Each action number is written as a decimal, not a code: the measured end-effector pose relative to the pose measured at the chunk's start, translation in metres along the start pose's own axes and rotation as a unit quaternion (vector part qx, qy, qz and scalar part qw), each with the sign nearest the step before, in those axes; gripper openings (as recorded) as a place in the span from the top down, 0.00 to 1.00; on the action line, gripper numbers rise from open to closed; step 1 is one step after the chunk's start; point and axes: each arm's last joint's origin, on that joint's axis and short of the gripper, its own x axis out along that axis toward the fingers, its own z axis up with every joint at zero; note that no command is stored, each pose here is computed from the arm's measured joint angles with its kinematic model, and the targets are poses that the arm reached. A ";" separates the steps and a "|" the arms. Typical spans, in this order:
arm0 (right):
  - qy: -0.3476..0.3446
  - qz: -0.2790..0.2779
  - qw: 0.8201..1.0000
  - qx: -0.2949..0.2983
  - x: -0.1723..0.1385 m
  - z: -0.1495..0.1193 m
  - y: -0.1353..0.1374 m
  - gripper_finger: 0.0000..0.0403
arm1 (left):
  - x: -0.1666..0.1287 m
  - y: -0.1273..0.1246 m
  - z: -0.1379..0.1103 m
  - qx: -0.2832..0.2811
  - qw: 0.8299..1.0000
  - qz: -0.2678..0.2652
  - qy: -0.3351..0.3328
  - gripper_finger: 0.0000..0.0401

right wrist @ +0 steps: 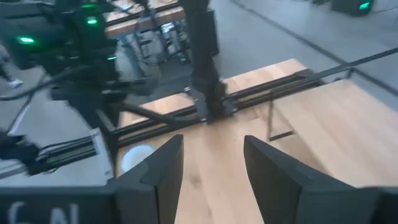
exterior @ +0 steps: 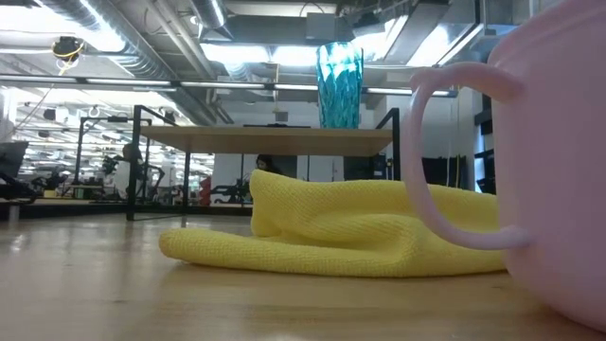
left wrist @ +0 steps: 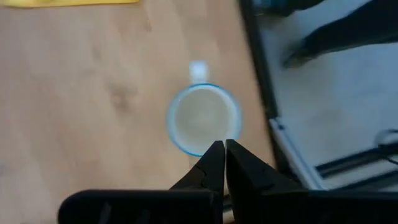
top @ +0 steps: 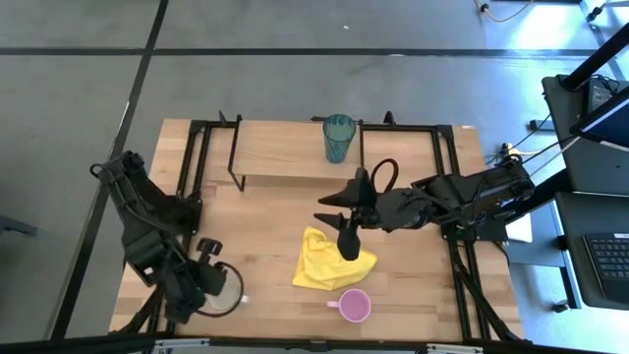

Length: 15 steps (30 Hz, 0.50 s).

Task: Stack small to large cups/mugs on shelf
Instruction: Put the red patterned mug on the shelf

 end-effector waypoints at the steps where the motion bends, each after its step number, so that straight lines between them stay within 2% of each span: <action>1: 0.004 0.009 1.000 0.000 0.000 0.000 0.000 0.58 | 0.002 0.002 0.001 -0.004 1.000 0.016 0.003 0.98; 4: 0.016 0.032 0.999 0.017 0.000 -0.001 0.002 0.58 | 0.006 0.009 0.003 -0.040 0.998 0.048 0.017 0.96; 8: 0.026 0.051 0.998 0.036 -0.001 -0.001 0.003 0.58 | 0.007 0.013 0.006 -0.073 0.995 0.070 0.006 0.88; 12: 0.013 0.074 0.997 -0.013 -0.015 0.002 0.007 0.58 | 0.012 0.012 0.002 -0.106 0.990 0.098 -0.004 0.79; 15: -0.004 0.094 0.995 -0.037 -0.035 0.009 0.008 0.58 | 0.030 0.012 -0.008 -0.137 0.983 0.124 0.009 0.71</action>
